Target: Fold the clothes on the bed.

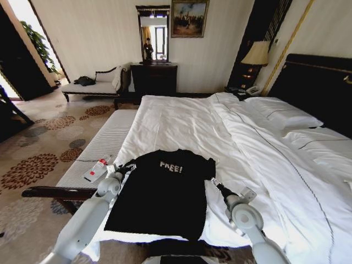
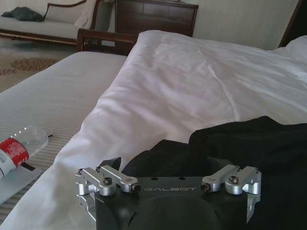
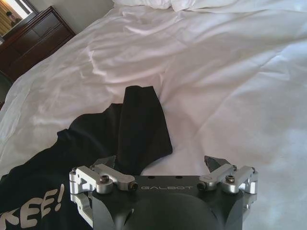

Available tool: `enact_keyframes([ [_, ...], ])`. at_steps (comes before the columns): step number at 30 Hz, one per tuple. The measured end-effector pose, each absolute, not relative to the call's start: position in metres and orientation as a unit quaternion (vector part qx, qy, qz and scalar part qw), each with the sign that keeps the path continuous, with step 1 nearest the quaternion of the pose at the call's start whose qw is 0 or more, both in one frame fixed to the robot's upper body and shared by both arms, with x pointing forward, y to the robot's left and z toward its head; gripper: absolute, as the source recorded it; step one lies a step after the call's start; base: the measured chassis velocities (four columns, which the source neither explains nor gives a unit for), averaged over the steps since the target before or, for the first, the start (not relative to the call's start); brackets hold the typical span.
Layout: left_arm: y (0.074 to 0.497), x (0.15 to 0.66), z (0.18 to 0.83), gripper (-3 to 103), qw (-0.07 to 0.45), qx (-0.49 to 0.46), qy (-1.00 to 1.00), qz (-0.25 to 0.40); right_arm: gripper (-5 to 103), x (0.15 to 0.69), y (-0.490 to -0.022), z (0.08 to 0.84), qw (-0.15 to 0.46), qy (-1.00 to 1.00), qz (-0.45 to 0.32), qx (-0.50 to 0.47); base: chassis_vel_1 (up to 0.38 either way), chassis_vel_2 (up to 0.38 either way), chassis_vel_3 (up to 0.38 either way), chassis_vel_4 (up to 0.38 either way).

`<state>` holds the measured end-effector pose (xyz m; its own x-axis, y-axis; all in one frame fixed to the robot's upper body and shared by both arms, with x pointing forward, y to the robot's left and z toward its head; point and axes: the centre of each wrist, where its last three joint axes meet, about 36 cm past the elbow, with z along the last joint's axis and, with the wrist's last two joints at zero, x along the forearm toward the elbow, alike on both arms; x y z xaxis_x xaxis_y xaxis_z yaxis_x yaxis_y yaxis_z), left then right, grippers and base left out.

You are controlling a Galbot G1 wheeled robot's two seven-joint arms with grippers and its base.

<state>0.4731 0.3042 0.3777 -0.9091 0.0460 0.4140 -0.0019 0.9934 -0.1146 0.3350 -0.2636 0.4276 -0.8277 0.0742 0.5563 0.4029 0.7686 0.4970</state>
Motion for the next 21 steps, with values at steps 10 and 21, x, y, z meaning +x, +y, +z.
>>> enact_keyframes([
  [10, 0.301, 0.478, 0.380, 101, 0.202, -0.032, -0.979, 0.029, 100, 0.331, -0.261, 0.427, 0.266, -0.901, -0.315, -0.136, 0.000, 0.000, 0.000, 0.000],
  [21, 0.289, 0.485, 0.375, 58, 0.211, -0.036, -0.976, 0.037, 100, 0.329, -0.261, 0.428, 0.266, -0.899, -0.318, -0.141, 0.000, 0.000, 0.000, 0.000],
])
